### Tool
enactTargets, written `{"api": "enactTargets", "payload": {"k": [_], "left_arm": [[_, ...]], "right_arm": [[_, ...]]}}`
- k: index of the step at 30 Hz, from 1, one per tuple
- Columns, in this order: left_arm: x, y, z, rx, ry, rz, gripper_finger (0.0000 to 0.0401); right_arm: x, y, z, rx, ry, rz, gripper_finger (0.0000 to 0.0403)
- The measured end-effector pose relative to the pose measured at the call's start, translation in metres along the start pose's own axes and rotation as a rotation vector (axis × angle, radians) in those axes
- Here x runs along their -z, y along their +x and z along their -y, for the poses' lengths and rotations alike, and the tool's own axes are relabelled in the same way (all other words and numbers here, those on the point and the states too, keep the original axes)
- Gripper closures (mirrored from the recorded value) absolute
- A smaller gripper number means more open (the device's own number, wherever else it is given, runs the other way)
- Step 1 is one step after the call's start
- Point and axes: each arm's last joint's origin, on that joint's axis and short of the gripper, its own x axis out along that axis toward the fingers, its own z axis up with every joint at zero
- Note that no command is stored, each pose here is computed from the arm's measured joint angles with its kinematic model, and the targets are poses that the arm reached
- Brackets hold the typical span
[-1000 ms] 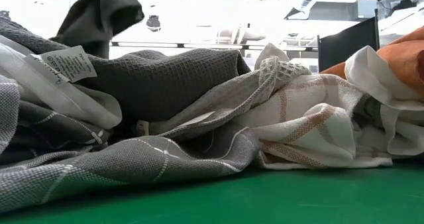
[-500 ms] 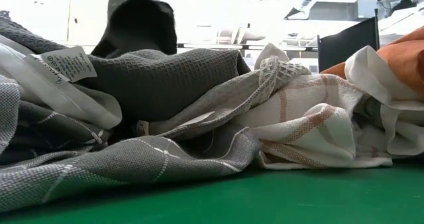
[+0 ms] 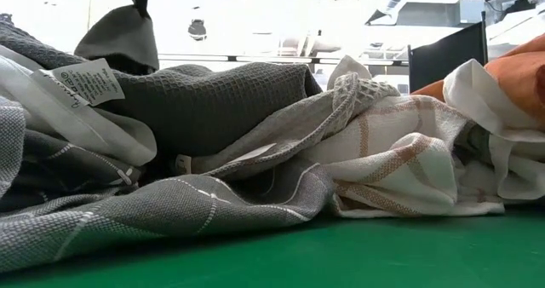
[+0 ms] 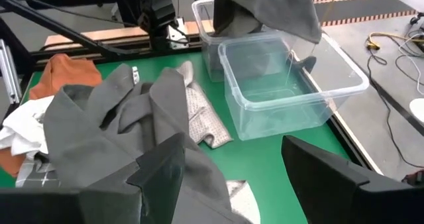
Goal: Sort towels by color in basket
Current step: Put the gray towel into the left transparent bin
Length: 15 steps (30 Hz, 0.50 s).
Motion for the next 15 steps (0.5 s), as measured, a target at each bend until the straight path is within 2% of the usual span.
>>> {"api": "enactTargets", "payload": {"k": [2, 6, 10, 15], "left_arm": [[0.001, 0.004, 0.004, 0.082, 0.024, -0.024, 0.0401], [0.001, 0.013, 0.006, 0.21, -0.002, -0.069, 0.0401], [0.006, 0.026, 0.008, 0.238, -0.042, -0.136, 0.0401], [0.022, 0.048, 0.008, 0.328, -0.125, -0.259, 0.0401]], "right_arm": [[0.001, 0.0, 0.0, 0.001, 0.004, -0.012, 0.0122], [0.002, 0.0, 0.0, 0.003, 0.022, -0.023, 0.0122], [0.003, 0.0, 0.0, 0.003, 0.028, -0.028, 0.0122], [0.003, 0.0, 0.0, 0.004, 0.026, -0.032, 0.0122]]}}
